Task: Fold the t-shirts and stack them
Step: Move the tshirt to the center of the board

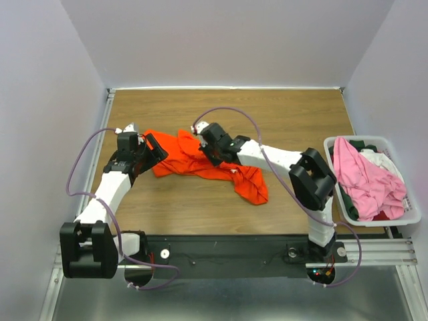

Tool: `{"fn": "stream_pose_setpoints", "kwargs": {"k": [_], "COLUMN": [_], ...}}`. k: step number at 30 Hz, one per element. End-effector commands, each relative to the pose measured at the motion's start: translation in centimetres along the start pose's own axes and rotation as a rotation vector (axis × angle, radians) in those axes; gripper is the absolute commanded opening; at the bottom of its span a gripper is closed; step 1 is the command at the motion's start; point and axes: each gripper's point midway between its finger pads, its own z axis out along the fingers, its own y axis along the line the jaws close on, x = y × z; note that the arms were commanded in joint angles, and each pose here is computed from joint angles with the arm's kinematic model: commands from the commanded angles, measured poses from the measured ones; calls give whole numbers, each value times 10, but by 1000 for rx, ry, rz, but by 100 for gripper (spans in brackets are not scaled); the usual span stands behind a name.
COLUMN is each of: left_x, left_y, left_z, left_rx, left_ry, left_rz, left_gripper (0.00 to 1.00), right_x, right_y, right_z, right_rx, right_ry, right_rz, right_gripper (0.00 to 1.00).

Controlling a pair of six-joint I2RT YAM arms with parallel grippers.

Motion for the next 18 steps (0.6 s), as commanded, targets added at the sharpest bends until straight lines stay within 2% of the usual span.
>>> {"fn": "stream_pose_setpoints", "kwargs": {"k": [1, 3, 4, 6, 7, 11, 12, 13, 14, 17, 18], "left_x": [-11, -11, -12, -10, -9, -6, -5, -4, -3, -3, -4], "left_y": [-10, -12, -11, -12, -12, -14, -14, -14, -13, -12, -11], "left_z": [0, 0, 1, 2, 3, 5, 6, 7, 7, 9, 10], "left_rx": [39, 44, 42, 41, 41, 47, 48, 48, 44, 33, 29], "left_ry": [-19, -17, -17, -10, -4, 11, 14, 19, 22, 27, 25], "left_rz": [34, 44, 47, 55, 58, 69, 71, 73, 73, 79, 81], "left_gripper": [83, 83, 83, 83, 83, 83, 83, 83, 83, 83, 83], "right_x": [-50, -49, -48, -44, -33, 11, 19, 30, 34, 30, 21], "right_y": [-92, -121, -155, -192, -232, -325, -338, -357, -363, -366, -356], "right_z": [-39, -46, -54, -61, -66, -78, -80, -85, -87, -101, -108], "right_rx": [187, 232, 281, 333, 396, 603, 632, 669, 679, 682, 618], "right_ry": [-155, -171, -185, -201, -201, -187, -191, -189, -186, -200, -222], "right_rz": [140, 242, 306, 419, 495, 718, 773, 811, 827, 816, 795], "right_gripper": [1, 1, 1, 1, 1, 2, 8, 34, 48, 76, 79]}}
